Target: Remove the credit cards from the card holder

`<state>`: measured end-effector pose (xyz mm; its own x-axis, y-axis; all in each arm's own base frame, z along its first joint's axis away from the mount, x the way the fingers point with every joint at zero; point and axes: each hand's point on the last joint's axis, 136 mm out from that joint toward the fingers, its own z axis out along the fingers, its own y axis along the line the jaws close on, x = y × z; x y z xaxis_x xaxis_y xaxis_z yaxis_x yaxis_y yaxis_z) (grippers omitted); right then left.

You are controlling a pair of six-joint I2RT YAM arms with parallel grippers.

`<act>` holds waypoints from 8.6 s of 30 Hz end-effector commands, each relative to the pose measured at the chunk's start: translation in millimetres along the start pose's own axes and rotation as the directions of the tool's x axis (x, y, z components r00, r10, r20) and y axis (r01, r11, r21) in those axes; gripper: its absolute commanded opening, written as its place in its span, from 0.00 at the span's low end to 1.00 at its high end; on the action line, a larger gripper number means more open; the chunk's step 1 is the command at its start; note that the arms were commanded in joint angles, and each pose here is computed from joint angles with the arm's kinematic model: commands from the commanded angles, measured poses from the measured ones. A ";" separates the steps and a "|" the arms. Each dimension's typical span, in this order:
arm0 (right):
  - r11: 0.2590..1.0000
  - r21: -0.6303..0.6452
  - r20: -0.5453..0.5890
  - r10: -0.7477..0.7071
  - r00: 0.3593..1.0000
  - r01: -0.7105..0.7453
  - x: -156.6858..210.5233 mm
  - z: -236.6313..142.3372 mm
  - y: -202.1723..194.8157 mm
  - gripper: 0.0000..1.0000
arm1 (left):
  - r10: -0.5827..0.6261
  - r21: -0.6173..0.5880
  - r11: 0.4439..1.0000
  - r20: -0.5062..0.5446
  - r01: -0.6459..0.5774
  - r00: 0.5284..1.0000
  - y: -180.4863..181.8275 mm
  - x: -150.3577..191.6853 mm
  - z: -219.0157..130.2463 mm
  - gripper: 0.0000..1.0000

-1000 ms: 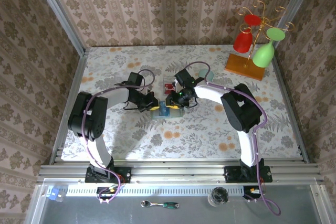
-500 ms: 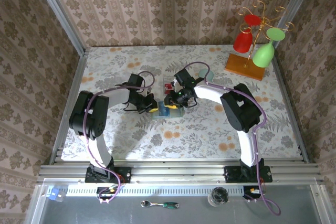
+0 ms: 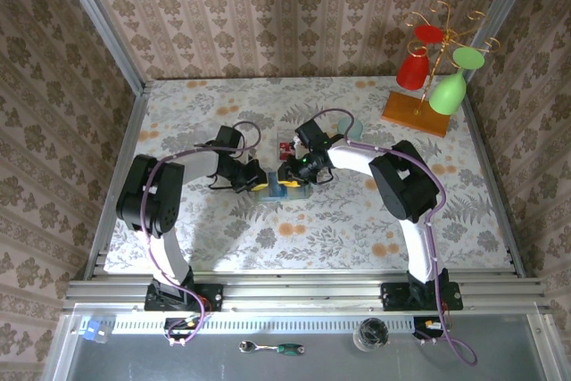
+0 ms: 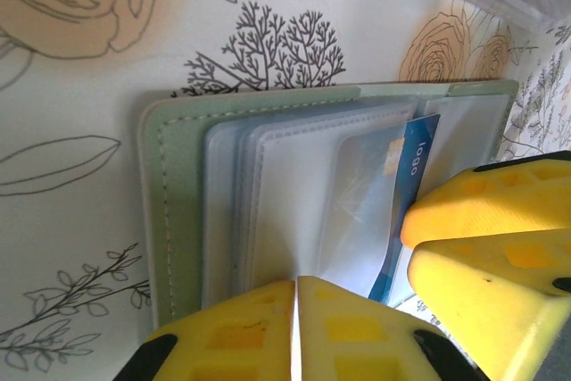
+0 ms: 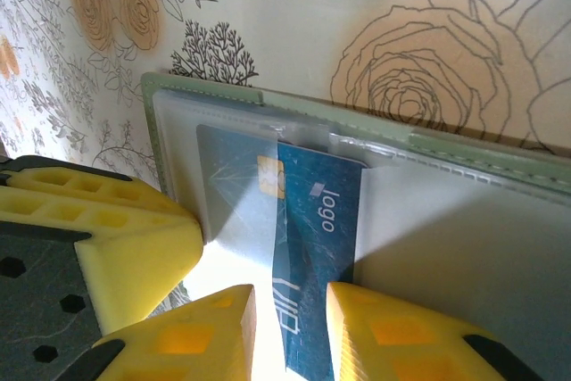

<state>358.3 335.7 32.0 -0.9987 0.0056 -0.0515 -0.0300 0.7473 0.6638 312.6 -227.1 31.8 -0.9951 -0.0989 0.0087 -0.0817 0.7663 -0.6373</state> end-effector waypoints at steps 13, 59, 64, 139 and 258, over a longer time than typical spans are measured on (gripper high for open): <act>0.999 -0.031 -0.027 0.009 1.000 -0.010 0.1 4.5 10.3 0.28 | 0.017 -0.012 1.000 0.035 -0.017 0.999 2.1 0.3 -13.6 0.10; 1.000 -0.006 0.015 -0.029 0.999 0.029 -6.2 -18.5 16.1 0.28 | 0.008 -0.004 1.000 0.014 -0.008 1.000 -0.9 -1.5 -12.6 0.05; 1.000 0.003 0.022 -0.025 0.999 0.025 -7.2 -20.8 12.0 0.28 | 0.020 0.008 1.000 0.011 -0.020 1.000 -9.4 -1.0 -13.1 0.05; 0.998 -0.054 -0.027 0.029 0.999 -0.030 2.5 -3.7 10.0 0.10 | -0.024 -0.034 0.999 -0.027 0.023 0.999 18.0 10.5 2.2 0.04; 0.043 0.255 -0.417 -0.897 0.150 0.966 -147.2 -94.3 -13.1 0.13 | -0.053 0.017 0.999 0.107 0.052 0.993 -0.8 -31.3 -42.0 0.06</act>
<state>486.7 268.7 96.2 -0.1221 -0.9428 -0.3101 -0.9735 0.1747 -0.1478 337.2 -196.9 63.4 -0.9780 -0.2009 -0.0567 -0.1185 0.7578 -0.6417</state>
